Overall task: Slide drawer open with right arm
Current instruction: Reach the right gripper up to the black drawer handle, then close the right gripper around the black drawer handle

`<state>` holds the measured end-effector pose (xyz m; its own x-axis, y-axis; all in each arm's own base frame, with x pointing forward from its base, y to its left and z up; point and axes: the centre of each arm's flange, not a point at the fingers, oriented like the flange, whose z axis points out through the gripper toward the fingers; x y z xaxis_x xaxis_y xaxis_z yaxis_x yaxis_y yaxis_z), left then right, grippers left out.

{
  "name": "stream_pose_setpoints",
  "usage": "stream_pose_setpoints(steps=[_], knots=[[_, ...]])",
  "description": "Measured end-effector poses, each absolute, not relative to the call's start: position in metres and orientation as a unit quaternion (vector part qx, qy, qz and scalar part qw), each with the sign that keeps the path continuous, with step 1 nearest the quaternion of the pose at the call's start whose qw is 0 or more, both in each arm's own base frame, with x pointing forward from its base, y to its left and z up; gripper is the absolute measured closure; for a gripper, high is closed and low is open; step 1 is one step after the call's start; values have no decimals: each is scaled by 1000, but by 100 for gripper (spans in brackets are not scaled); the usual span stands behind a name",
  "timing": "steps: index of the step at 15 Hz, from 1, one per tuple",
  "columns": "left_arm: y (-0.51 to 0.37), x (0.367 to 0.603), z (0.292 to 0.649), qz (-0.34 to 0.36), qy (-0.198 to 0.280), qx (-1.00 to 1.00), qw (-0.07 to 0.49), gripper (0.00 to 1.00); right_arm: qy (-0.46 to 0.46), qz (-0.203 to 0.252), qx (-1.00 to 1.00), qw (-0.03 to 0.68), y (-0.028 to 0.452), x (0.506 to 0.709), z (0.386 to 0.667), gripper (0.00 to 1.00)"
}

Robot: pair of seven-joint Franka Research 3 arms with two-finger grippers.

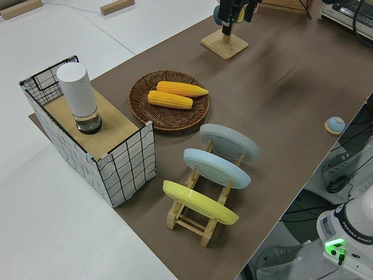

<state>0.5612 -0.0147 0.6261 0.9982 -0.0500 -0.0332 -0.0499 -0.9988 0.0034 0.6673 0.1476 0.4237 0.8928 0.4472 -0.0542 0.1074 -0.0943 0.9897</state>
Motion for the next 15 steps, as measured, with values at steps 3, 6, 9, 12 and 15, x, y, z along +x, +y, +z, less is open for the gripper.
stream_pose_setpoints(steps=[3,6,9,12,15], knots=[[-15,561,626,-17,-25,1000,1,0,195,140,722,648,130,676,418,1],[-15,561,626,-17,-25,1000,1,0,197,143,717,653,115,682,416,1],[-15,561,626,-17,-25,1000,1,0,202,147,711,657,106,686,413,1],[-15,561,626,-17,-25,1000,1,0,202,146,711,657,102,687,412,3],[-15,561,626,-17,-25,1000,1,0,204,144,711,657,102,687,408,26]])
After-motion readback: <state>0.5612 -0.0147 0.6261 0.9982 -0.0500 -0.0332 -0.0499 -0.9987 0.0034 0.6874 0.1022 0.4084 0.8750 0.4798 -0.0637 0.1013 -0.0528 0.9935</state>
